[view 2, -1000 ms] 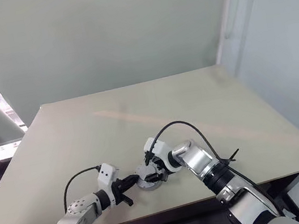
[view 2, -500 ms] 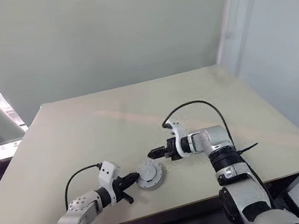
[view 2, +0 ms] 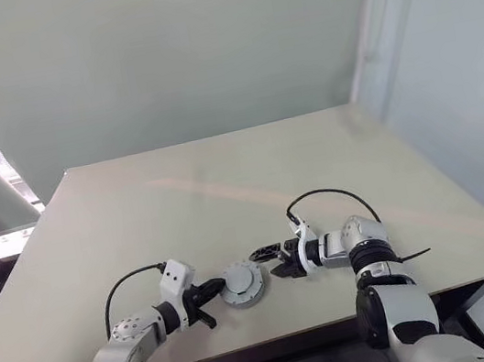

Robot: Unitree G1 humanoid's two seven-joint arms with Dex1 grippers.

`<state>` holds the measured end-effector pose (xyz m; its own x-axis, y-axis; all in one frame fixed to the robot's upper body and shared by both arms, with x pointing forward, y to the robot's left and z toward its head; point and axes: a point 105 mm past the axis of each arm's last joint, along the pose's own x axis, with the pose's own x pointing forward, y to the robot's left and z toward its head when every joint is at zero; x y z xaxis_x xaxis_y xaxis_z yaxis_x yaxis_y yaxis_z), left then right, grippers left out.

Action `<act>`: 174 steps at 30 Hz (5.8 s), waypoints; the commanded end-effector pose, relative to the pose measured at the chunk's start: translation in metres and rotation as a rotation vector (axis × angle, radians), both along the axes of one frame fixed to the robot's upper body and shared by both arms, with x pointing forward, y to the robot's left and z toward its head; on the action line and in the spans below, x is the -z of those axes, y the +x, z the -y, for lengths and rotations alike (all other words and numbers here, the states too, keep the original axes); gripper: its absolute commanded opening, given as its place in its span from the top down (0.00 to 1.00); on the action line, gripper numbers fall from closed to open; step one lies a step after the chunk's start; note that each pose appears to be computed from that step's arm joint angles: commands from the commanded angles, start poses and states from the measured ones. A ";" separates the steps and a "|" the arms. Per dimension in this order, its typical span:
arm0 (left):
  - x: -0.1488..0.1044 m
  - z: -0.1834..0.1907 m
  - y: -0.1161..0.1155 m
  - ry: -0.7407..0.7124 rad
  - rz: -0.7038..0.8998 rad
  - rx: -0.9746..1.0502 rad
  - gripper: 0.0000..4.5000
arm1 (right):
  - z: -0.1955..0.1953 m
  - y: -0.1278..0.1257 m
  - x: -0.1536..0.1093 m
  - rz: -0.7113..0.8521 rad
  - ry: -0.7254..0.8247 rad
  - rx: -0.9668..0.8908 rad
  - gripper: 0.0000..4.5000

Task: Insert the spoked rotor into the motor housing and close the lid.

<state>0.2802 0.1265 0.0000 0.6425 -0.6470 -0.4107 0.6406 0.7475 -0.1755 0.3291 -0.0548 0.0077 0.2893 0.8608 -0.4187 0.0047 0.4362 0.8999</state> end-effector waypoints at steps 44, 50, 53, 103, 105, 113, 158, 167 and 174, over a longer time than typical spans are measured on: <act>0.003 0.010 -0.004 -0.020 -0.044 0.027 0.96 | -0.039 -0.029 0.011 -0.033 0.083 -0.105 0.72; -0.008 -0.004 0.008 -0.061 -0.023 -0.069 0.57 | -0.039 -0.031 0.012 -0.041 0.084 -0.102 0.72; -0.020 -0.024 0.017 -0.107 -0.004 -0.163 0.33 | -0.039 -0.032 0.013 -0.045 0.086 -0.099 0.72; -0.053 -0.038 -0.005 -1.158 -0.367 -0.527 0.01 | -0.082 -0.019 -0.074 0.156 0.519 -0.033 0.72; -0.055 -0.039 -0.003 -1.174 -0.356 -0.531 0.01 | -0.082 -0.020 -0.075 0.157 0.516 -0.039 0.72; -0.051 -0.033 0.002 -1.186 -0.379 -0.531 0.13 | -0.082 -0.022 -0.074 0.157 0.508 -0.054 0.72; -0.061 -0.121 0.039 -0.985 0.078 -0.905 0.55 | -0.054 -0.036 -0.062 1.413 -0.140 -0.340 0.00; -0.040 -0.142 0.046 -0.843 0.108 -1.020 0.55 | -0.056 -0.041 -0.059 1.438 -0.156 -0.347 0.00; -0.039 -0.143 0.051 -0.721 0.146 -0.997 0.55 | -0.053 -0.044 -0.055 1.428 -0.167 -0.353 0.00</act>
